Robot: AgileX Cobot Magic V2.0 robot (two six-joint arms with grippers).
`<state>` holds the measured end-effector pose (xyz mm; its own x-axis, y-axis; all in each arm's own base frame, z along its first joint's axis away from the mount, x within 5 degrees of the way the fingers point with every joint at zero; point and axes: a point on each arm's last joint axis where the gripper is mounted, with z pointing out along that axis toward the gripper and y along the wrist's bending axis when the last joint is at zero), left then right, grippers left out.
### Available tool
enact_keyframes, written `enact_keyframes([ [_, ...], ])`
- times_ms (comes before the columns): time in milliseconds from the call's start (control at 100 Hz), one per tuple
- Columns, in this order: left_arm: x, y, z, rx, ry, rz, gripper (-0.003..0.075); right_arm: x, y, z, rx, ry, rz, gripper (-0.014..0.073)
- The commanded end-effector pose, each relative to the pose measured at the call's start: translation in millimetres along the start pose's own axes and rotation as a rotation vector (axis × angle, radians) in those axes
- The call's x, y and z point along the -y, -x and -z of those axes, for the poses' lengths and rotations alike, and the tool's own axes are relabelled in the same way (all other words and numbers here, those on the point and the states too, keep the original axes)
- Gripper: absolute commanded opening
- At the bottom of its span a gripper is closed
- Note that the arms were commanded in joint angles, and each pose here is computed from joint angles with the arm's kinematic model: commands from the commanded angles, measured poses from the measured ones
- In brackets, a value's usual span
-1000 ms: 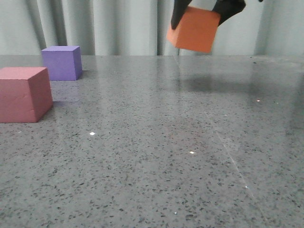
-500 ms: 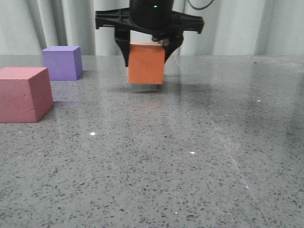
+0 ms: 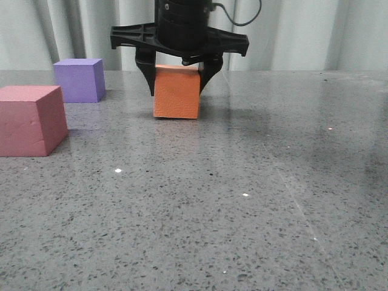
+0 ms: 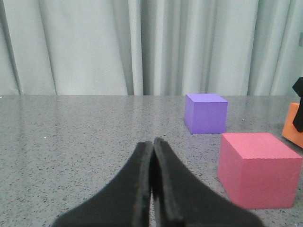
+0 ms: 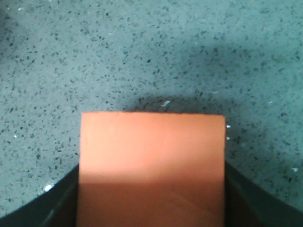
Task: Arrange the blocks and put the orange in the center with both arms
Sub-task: 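Open the right gripper to release the orange cube and withdraw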
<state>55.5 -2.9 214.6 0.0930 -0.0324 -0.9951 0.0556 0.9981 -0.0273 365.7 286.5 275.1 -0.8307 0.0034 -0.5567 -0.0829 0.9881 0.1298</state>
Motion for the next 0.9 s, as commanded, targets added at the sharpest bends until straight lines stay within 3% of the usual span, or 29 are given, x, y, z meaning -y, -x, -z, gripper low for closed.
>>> enact_keyframes([
  [0, 1, -10, 2, 0.050, -0.011, 0.006, -0.0019, -2, 19, 36, 0.118, 0.058, -0.001, 0.0417],
  [120, 1, -10, 2, 0.050, -0.011, 0.006, -0.0019, -3, 18, 36, 0.117, 0.059, 0.001, 0.0597],
  [200, 1, -10, 2, 0.050, -0.011, 0.006, -0.0019, -3, 18, 36, 0.116, 0.058, 0.001, 0.0663],
  [530, 1, -10, 2, 0.050, -0.011, 0.006, -0.0019, 2, 23, 52, 0.145, 0.041, 0.019, 0.0664],
  [890, 1, -10, 2, 0.050, -0.011, 0.006, -0.0019, 22, 54, 147, 0.385, 0.095, 0.099, 0.0664],
])
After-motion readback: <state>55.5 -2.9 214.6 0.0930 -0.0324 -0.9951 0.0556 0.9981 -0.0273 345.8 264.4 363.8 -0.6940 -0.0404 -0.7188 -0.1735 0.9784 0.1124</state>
